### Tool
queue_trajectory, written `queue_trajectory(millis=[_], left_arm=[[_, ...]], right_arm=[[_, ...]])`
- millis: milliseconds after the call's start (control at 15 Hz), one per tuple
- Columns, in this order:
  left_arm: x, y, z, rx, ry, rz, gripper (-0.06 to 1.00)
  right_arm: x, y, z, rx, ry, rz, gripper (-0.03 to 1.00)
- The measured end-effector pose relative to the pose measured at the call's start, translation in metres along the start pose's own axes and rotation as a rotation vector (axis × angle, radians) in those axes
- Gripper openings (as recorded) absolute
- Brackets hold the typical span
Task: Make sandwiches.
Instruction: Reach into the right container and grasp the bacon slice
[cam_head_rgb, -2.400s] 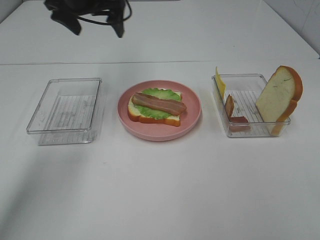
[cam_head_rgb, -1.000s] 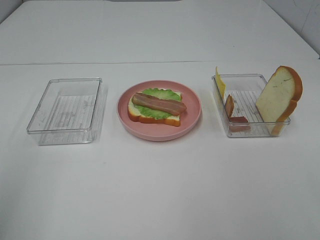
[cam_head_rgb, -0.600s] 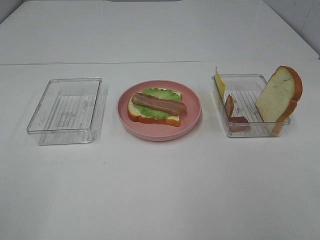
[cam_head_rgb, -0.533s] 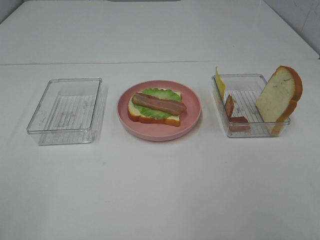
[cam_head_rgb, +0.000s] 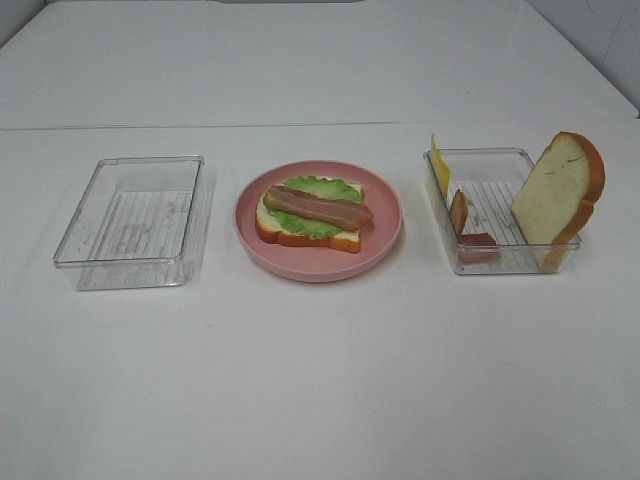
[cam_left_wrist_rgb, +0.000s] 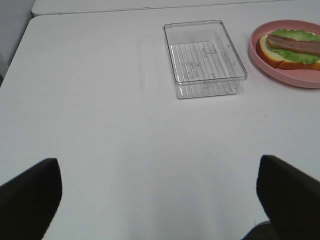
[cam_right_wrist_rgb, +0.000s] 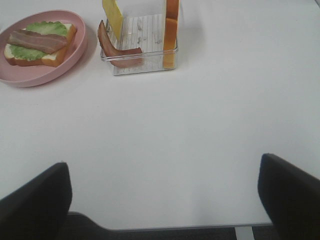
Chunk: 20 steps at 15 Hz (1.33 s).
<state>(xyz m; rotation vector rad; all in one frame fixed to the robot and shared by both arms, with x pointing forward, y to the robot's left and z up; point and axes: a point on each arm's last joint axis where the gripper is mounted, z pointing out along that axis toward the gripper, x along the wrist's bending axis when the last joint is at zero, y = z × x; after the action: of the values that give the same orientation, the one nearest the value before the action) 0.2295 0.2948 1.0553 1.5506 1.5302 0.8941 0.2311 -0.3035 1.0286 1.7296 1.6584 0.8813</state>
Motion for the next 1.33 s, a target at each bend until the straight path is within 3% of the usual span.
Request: queue_trajectory(millis=[667, 800, 1067, 1200, 1333], left_arm=[[0.0, 0.0, 0.0, -0.001, -0.002, -0.002, 0.98], [0.0, 0.0, 0.0, -0.001, -0.002, -0.005, 0.98], [0.0, 0.0, 0.0, -0.001, -0.002, -0.005, 0.98], [0.0, 0.001, 0.0, -0.007, -0.002, -0.005, 0.98], [0.0, 0.001, 0.0, -0.011, -0.002, -0.005, 0.98]], right_arm=[[0.0, 0.001, 0.001, 0.006, -0.007, -0.003, 0.96], [0.001, 0.011, 0.01, 0.096, -0.021, -0.014, 0.96], [0.011, 0.083, 0.039, 0.266, -0.037, -0.029, 0.96], [0.02, 0.138, 0.08, 0.373, -0.047, -0.036, 0.96], [0.025, 0.163, 0.11, 0.446, -0.055, -0.039, 0.96]])
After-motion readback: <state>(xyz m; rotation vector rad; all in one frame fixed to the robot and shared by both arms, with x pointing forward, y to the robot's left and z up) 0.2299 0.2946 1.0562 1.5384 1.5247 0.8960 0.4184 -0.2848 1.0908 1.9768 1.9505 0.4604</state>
